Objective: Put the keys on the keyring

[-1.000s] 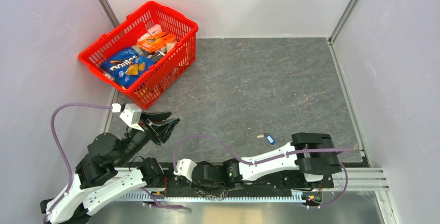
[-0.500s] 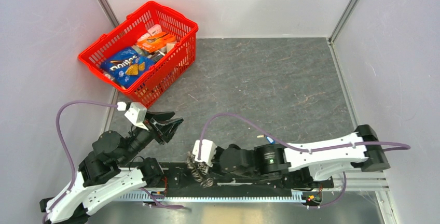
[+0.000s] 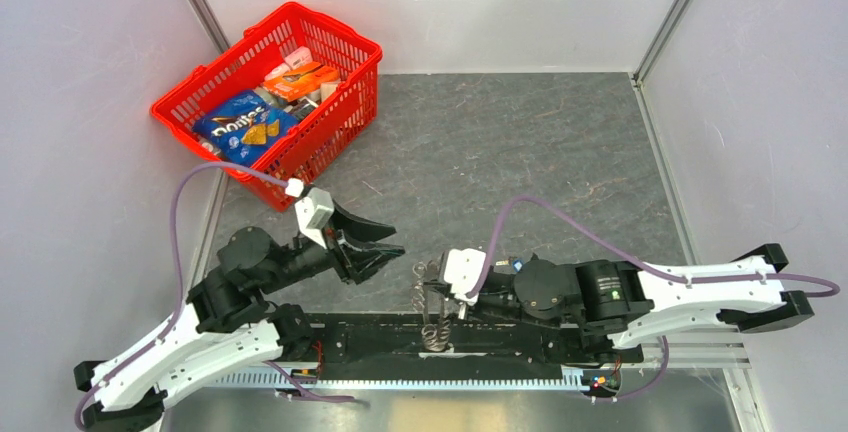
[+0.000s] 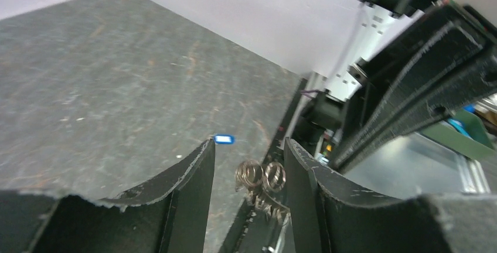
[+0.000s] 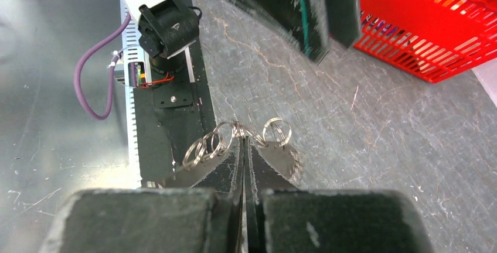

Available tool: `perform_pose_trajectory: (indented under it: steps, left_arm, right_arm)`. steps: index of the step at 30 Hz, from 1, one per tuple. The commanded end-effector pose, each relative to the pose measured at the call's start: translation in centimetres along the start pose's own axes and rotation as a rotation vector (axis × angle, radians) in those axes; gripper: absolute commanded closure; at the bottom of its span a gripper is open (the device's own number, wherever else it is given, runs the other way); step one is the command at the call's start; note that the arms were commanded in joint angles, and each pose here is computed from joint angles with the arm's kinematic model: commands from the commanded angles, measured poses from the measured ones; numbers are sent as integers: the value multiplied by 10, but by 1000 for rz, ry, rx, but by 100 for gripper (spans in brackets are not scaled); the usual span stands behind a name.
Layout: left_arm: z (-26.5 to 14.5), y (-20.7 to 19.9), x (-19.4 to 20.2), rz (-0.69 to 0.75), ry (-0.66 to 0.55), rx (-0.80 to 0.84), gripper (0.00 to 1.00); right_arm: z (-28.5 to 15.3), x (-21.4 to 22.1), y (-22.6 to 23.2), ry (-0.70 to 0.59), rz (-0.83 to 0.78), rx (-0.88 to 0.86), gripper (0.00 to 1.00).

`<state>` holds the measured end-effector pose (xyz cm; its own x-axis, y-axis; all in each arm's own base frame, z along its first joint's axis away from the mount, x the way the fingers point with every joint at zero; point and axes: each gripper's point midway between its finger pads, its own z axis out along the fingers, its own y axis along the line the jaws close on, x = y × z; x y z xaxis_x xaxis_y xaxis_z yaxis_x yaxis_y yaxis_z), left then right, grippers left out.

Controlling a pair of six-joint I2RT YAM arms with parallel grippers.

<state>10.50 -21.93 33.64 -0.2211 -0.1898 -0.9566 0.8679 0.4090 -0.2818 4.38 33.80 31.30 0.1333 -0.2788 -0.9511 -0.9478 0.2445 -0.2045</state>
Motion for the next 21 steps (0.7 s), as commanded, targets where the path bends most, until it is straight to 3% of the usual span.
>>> perform_pose_trajectory:
  steps: [1, 21]
  left_arm:
    - [12, -42, -14, -47, -20, 224, 45]
    - [19, -82, -24, -172, -65, 467, 43]
  right_arm:
    - [-26, -41, -13, -113, 18, -6, 100]
    - [-70, -90, -23, -295, 58, -49, 100]
